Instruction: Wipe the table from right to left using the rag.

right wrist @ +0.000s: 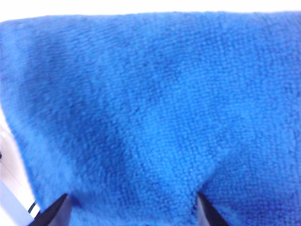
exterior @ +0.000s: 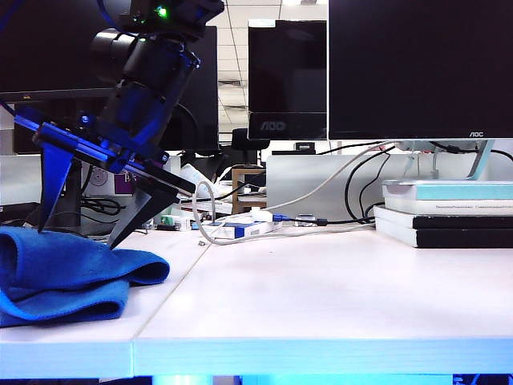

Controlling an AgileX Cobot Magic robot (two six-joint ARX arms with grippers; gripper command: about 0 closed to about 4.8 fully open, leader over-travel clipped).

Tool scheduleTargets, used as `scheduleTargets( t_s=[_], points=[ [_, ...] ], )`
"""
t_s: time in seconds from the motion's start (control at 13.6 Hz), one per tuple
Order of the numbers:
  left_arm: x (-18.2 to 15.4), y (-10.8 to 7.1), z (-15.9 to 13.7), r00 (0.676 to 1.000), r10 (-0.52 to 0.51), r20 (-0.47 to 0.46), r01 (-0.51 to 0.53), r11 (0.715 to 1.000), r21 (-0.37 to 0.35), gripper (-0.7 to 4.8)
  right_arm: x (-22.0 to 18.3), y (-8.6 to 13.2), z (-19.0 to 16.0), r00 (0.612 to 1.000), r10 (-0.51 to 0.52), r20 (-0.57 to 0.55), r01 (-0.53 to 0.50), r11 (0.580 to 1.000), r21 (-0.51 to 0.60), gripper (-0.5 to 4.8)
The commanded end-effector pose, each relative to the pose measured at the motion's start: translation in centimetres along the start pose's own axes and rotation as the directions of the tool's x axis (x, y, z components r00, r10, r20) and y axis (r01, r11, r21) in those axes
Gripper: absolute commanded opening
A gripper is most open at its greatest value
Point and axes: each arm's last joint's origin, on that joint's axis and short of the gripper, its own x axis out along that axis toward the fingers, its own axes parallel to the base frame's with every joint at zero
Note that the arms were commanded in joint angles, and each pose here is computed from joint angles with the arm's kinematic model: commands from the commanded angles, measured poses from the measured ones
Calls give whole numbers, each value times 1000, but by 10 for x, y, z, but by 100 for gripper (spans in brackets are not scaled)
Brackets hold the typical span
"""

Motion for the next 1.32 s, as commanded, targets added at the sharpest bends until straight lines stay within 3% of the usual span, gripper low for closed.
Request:
scheduleTargets(
  t_s=[0.07,0.29,0.44,0.51,0.96,1.32],
  points=[
    [29,21,-18,998,-60,-26,58,996,-64,-6,-7,4,-1,1000,1,-2,-1,999,-46,342],
    [73,54,-49,986,-145,-83,128,975,-179,-5,-7,4,-1,1000,-1,0,1,998,-64,342],
    [97,65,-59,966,-246,-80,228,957,-181,-5,-7,4,-1,1000,-1,6,2,998,-68,341],
    [123,77,-70,941,-329,-78,305,925,-228,-5,-7,5,-1,1000,-1,9,1,997,-79,341],
    [178,108,-91,921,-352,-168,287,903,-318,-5,-7,5,-2,1000,-4,1,4,996,-84,341],
    [203,120,-102,912,-355,-204,278,903,-329,-5,-9,7,-2,1000,-2,7,3,996,-94,341]
  ],
)
